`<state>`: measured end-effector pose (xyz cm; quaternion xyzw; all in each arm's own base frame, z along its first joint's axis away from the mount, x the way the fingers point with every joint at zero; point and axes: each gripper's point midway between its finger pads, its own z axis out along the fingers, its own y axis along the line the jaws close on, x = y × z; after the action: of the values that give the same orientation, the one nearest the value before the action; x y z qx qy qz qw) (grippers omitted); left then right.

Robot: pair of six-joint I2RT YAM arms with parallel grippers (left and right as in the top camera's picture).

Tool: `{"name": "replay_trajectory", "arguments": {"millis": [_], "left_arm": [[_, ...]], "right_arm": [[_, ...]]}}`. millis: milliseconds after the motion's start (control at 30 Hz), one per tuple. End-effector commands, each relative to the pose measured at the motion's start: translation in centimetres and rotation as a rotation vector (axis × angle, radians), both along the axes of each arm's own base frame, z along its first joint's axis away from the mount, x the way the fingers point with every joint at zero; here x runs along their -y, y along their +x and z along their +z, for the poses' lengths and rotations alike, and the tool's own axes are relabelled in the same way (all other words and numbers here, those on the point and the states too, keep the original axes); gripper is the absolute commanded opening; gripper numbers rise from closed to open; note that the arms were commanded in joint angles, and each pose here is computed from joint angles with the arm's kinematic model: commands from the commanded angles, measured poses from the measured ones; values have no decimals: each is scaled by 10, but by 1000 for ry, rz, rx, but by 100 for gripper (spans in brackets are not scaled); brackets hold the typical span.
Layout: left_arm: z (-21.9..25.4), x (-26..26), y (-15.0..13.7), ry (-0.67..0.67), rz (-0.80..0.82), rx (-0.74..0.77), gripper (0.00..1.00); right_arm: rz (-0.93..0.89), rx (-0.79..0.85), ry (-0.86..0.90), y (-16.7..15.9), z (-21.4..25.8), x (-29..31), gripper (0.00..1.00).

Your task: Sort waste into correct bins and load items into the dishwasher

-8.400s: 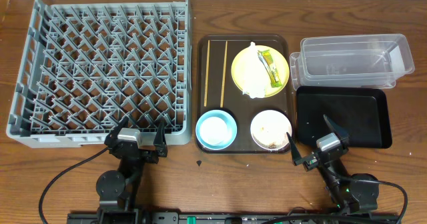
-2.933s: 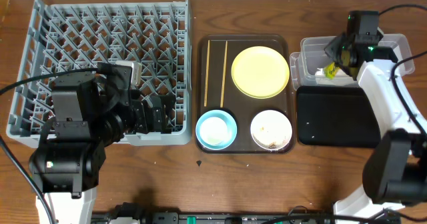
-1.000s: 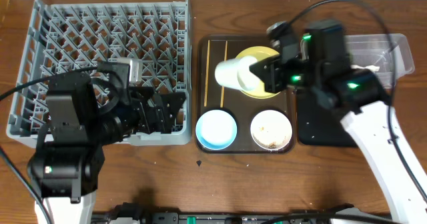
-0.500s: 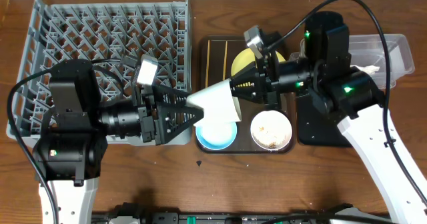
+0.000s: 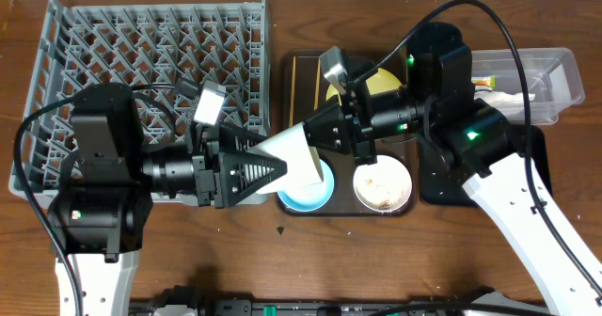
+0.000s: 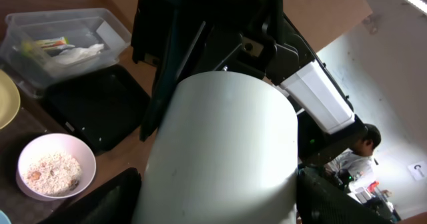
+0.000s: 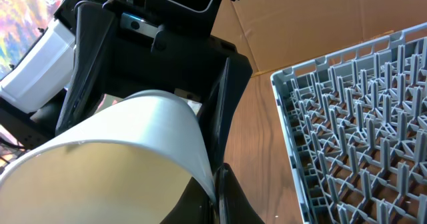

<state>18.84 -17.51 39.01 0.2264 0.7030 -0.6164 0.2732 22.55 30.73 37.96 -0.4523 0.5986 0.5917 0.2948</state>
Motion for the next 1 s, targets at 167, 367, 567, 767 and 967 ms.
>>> {"name": "replay_trajectory", "arguments": {"millis": [167, 367, 567, 767, 967], "left_arm": [[12, 7, -15, -28, -76, 27, 88], [12, 7, -16, -30, -80, 27, 86], [13, 7, -15, -30, -78, 47, 61], [-2, 3, 10, 62, 64, 49, 59], [-66, -36, 55, 382, 443, -87, 60]], "right_arm": [[-96, 32, 9, 19, 8, -7, 1], [-111, 22, 3, 23, 6, -2, 1], [-131, 1, -1, 29, 6, 4, 1], [-133, -9, -8, 29, 4, 4, 55], [-310, -125, -123, 59, -26, 29, 70]]}}
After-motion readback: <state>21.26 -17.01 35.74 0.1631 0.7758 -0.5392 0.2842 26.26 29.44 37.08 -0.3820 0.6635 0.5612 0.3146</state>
